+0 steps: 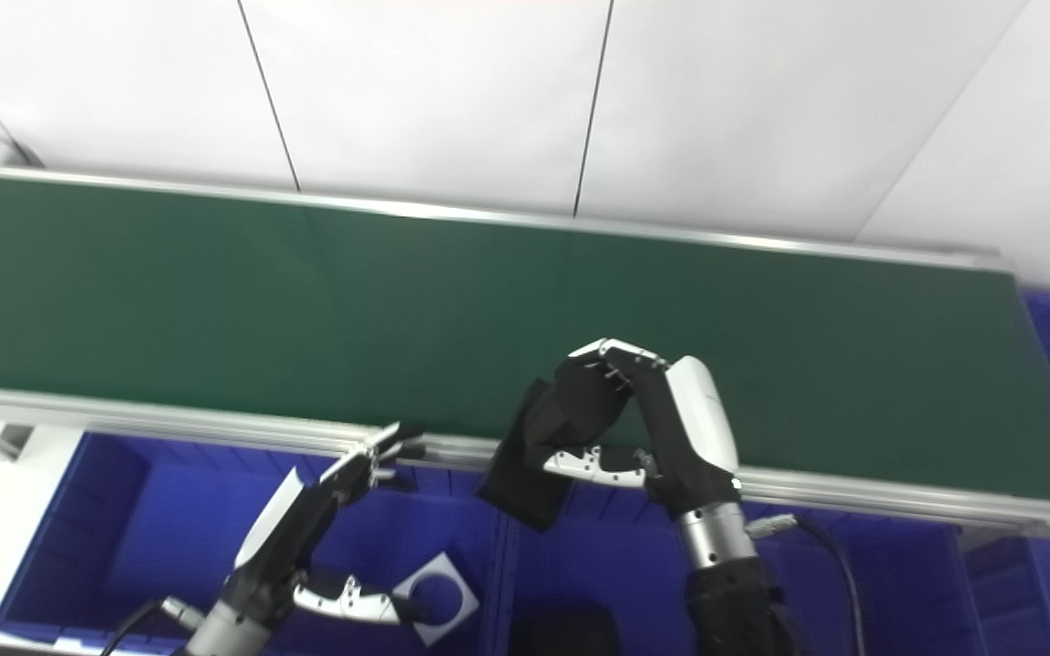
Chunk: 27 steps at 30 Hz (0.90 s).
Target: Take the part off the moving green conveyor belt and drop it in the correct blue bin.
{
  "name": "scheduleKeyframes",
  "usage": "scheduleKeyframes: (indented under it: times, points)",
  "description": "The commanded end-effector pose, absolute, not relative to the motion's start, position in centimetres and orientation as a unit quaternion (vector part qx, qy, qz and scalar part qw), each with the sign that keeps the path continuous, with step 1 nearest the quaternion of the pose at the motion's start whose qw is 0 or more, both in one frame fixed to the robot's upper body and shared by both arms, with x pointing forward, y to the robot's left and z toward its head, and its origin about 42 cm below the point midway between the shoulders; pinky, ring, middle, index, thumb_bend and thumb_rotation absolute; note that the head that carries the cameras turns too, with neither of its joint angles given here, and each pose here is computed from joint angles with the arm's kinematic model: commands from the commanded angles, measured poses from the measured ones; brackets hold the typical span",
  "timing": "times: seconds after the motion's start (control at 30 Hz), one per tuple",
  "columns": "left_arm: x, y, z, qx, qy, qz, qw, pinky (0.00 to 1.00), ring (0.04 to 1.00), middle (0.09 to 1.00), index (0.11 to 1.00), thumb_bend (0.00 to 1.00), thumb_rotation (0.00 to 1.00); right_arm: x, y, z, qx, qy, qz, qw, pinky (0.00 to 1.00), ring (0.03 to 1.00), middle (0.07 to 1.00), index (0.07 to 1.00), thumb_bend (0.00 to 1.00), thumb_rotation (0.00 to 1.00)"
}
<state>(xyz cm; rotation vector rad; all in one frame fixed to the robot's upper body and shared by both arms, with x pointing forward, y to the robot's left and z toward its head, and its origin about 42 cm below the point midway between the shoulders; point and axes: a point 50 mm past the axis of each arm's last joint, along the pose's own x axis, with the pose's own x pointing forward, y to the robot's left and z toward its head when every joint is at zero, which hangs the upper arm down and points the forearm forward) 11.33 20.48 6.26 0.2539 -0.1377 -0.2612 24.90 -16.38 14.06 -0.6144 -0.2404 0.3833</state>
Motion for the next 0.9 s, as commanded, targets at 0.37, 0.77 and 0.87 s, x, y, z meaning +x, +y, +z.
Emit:
scheduleKeyframes:
  times: [0.37,0.77,0.87]
  points:
    - [12.0,20.9,7.6,0.112,-0.094,-0.142,0.979,0.72,0.856,0.905,0.900,0.86,0.23,21.7,-21.6,11.5,-0.360,-0.064,0.219,0.905,0.34,0.408,0.430,0.536,0.51,0.00]
    - [12.0,21.7,7.8,0.115,-0.091,-0.144,0.979,0.71,0.843,0.893,0.899,0.85,0.21,21.9,-24.0,7.8,-0.435,0.015,0.235,0.869,0.37,0.437,0.426,0.538,0.51,0.00]
    - [12.0,21.9,7.7,0.116,-0.089,-0.144,0.979,0.71,0.844,0.894,0.900,0.84,0.21,22.2,-24.4,7.3,-0.451,0.037,0.231,0.861,0.38,0.440,0.427,0.540,0.51,0.00]
